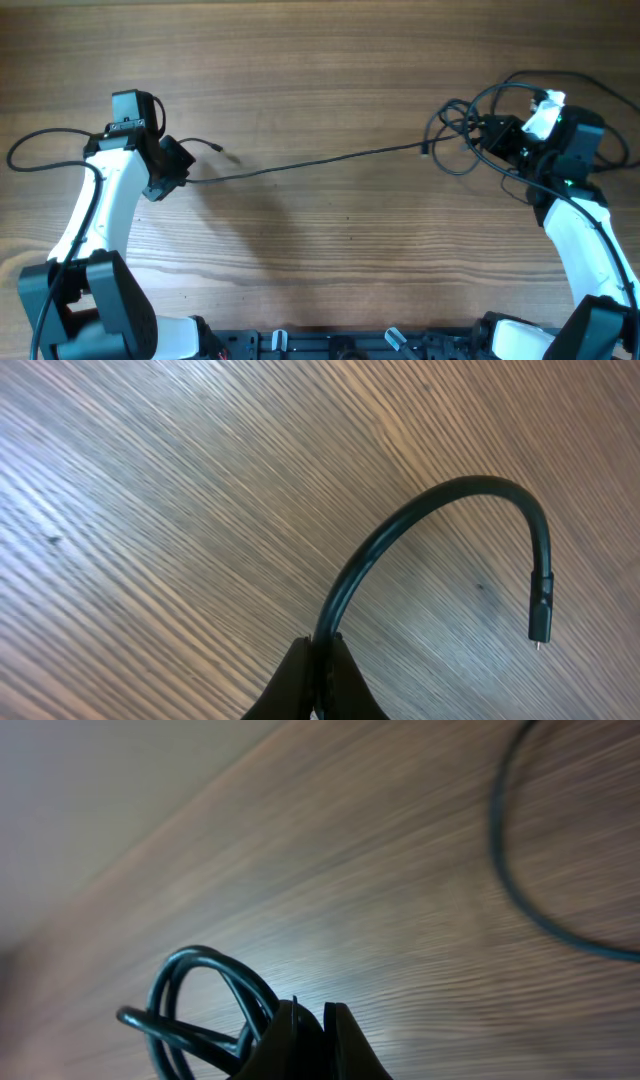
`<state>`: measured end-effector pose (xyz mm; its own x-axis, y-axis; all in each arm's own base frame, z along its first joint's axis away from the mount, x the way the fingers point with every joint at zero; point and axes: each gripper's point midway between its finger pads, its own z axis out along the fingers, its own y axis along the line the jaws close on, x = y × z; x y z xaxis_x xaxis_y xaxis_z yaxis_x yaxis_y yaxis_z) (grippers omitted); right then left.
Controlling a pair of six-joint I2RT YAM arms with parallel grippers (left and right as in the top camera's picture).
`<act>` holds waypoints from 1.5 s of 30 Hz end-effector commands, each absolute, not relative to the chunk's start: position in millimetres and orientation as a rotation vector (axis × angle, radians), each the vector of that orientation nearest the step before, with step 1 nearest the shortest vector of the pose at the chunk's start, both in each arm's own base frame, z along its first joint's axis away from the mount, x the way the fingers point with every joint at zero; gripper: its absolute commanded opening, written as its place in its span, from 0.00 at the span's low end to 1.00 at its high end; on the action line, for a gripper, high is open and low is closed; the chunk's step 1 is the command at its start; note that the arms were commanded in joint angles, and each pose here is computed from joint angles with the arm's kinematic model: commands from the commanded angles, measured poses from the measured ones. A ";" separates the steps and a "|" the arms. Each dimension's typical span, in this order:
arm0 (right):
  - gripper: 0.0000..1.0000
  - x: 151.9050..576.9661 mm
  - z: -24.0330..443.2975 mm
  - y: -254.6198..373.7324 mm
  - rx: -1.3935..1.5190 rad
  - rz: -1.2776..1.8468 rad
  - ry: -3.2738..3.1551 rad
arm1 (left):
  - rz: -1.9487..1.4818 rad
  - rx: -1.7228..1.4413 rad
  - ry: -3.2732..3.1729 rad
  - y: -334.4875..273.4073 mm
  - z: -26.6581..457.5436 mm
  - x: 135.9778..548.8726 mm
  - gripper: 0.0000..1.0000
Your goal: Untangle cables
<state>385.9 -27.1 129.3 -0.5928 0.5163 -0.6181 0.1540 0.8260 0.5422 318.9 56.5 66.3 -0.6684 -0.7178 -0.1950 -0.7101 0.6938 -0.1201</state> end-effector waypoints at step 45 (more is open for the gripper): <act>0.04 321.4 159.7 172.1 0.498 1.540 2.383 | -1.507 0.790 2.382 -254.2 158.8 264.3 0.47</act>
<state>324.6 166.3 146.7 -0.9009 0.4291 -0.0650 0.1387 0.4266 0.8937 270.7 -239.7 155.3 -0.8563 0.2970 -0.4225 0.5119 0.3799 -0.7705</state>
